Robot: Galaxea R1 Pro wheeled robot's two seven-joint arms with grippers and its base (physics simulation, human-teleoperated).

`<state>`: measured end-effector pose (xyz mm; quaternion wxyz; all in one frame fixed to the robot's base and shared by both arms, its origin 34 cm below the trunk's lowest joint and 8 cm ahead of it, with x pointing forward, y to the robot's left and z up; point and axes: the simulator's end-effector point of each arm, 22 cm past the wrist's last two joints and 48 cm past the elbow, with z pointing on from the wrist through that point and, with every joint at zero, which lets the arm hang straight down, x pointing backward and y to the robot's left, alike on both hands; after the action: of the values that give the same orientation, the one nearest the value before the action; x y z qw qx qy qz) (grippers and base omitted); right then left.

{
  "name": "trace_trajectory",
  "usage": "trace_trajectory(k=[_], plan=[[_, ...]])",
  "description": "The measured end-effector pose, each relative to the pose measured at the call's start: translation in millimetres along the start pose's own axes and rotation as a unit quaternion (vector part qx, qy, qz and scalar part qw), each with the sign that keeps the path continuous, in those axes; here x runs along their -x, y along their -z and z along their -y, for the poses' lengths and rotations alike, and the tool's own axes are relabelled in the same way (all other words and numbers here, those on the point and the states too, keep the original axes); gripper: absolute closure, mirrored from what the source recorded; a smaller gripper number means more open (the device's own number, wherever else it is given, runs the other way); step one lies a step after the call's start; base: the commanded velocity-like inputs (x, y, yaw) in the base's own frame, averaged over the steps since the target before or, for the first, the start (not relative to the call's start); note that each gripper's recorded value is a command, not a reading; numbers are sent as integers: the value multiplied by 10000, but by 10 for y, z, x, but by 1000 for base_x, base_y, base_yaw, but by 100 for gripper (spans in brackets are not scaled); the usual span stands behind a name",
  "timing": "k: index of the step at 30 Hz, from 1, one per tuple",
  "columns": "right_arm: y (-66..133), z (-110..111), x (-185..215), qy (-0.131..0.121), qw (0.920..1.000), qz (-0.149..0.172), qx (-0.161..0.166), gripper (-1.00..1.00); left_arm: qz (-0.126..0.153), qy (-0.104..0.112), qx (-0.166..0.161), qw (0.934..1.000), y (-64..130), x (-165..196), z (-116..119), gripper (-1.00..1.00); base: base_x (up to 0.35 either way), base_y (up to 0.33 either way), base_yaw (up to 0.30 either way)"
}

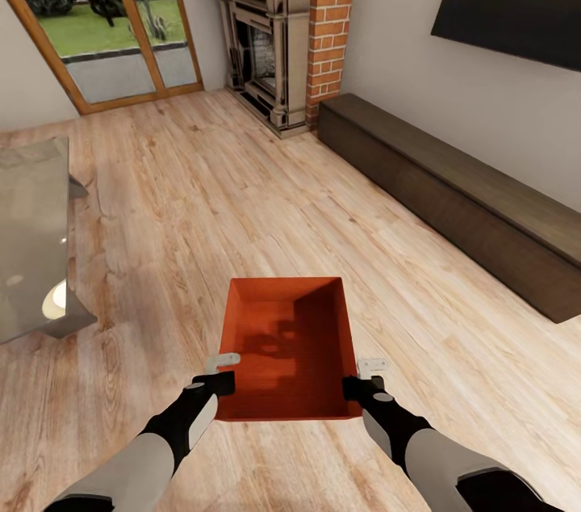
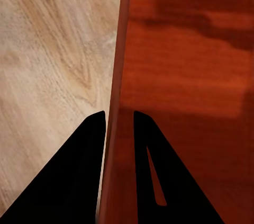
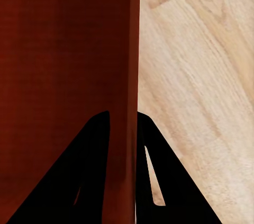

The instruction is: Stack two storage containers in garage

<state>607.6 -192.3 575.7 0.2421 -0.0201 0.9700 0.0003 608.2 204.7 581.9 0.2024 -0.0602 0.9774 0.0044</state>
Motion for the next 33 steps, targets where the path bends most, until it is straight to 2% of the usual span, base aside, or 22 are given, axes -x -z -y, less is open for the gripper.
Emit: trace_trajectory(k=[33], plan=[[131, 8, 257, 2, 9998, 218, -8, 100, 214, 1, -18, 9998, 156, 246, 23, 100, 0, 0, 0]])
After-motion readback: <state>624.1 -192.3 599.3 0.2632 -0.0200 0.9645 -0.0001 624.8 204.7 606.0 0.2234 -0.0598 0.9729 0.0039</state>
